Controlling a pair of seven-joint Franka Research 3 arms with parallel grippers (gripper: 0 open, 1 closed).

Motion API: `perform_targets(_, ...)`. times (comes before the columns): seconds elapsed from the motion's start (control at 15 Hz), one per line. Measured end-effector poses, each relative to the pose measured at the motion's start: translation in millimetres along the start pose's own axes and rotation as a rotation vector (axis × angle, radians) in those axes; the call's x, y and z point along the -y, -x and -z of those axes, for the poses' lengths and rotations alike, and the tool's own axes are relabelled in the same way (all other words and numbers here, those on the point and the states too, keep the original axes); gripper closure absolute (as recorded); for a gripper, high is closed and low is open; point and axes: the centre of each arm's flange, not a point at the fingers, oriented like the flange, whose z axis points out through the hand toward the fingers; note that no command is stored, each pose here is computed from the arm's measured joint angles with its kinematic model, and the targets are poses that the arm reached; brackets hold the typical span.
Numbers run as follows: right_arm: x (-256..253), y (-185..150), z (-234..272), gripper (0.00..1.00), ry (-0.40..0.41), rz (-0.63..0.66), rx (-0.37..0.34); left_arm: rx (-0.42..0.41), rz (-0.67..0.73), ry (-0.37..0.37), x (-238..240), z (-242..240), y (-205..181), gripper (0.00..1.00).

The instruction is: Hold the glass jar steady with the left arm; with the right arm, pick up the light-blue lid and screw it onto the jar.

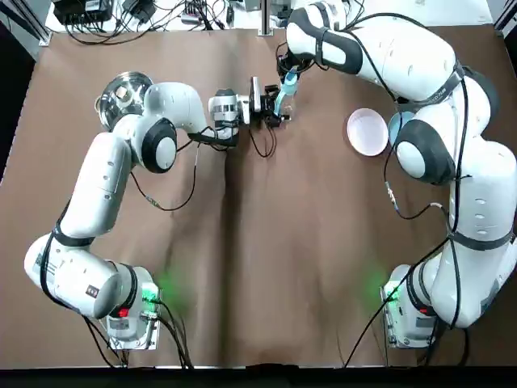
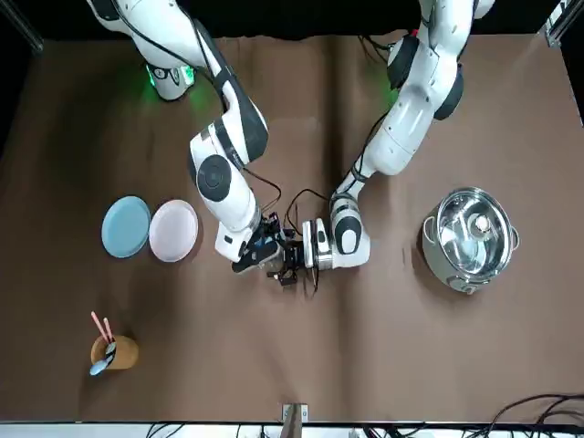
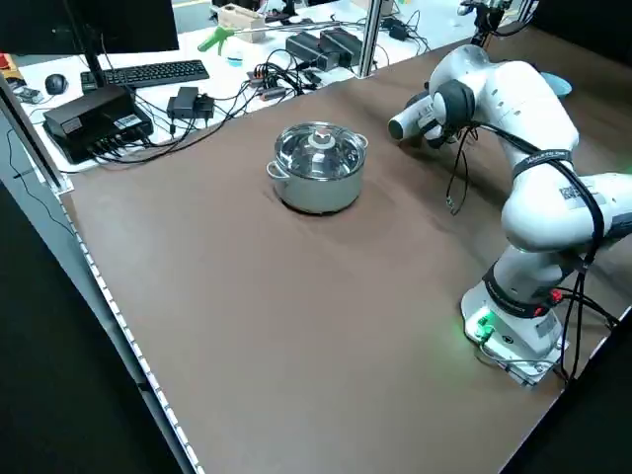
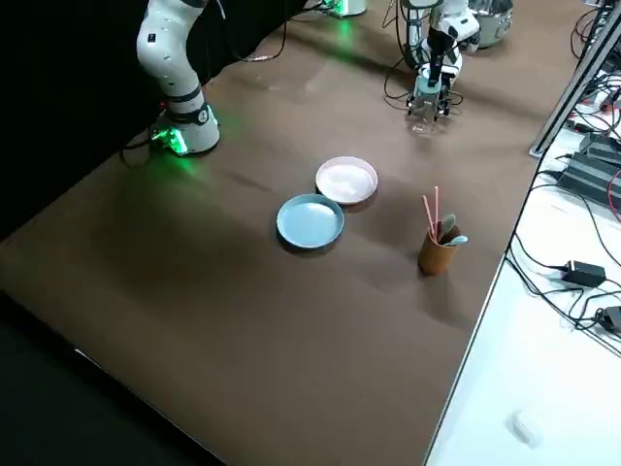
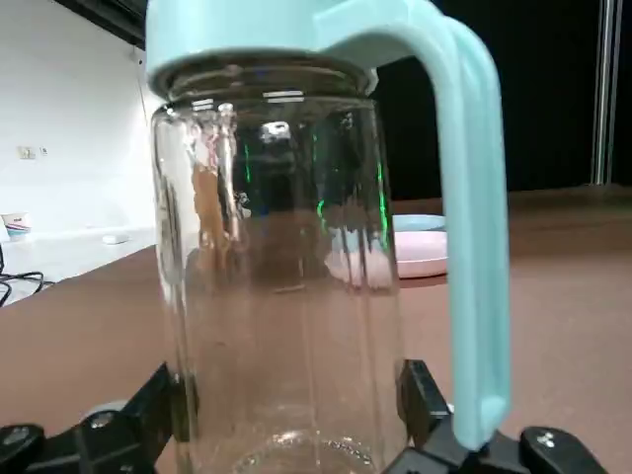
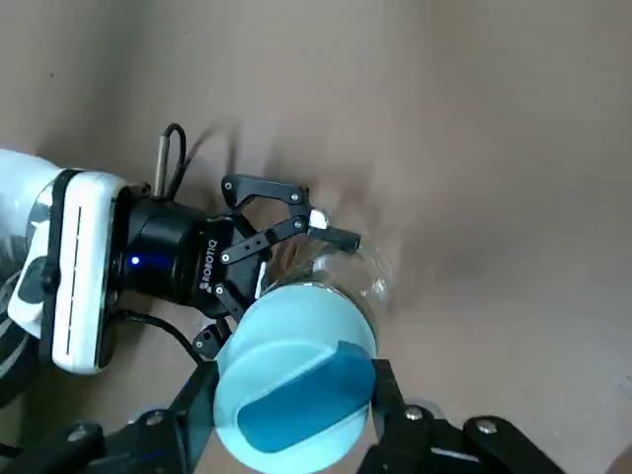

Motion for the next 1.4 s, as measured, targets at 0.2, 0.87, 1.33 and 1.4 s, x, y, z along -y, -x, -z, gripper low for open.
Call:
perform_targets(0.2, -1, 0, 0, 0.33, -0.003, -0.1, 0.007, 0.0, -0.004, 0.0, 0, 0, 0, 0.07)
perform_targets(0.87, -5, 0, 1, 0.33, -0.017, -0.487, 0.021, -0.001, -0.008, 0.001, 0, 0, 0, 0.07)
perform_targets(1.33, -17, -2, 0, 0.33, -0.061, -0.631, 0.057, -0.001, -0.009, 0.001, 0, -1, -1, 0.07)
perform_targets(1.4, -17, -2, 0, 0.33, -0.063, -0.655, 0.06, -0.001, -0.009, 0.001, 0, -1, -1, 0.07)
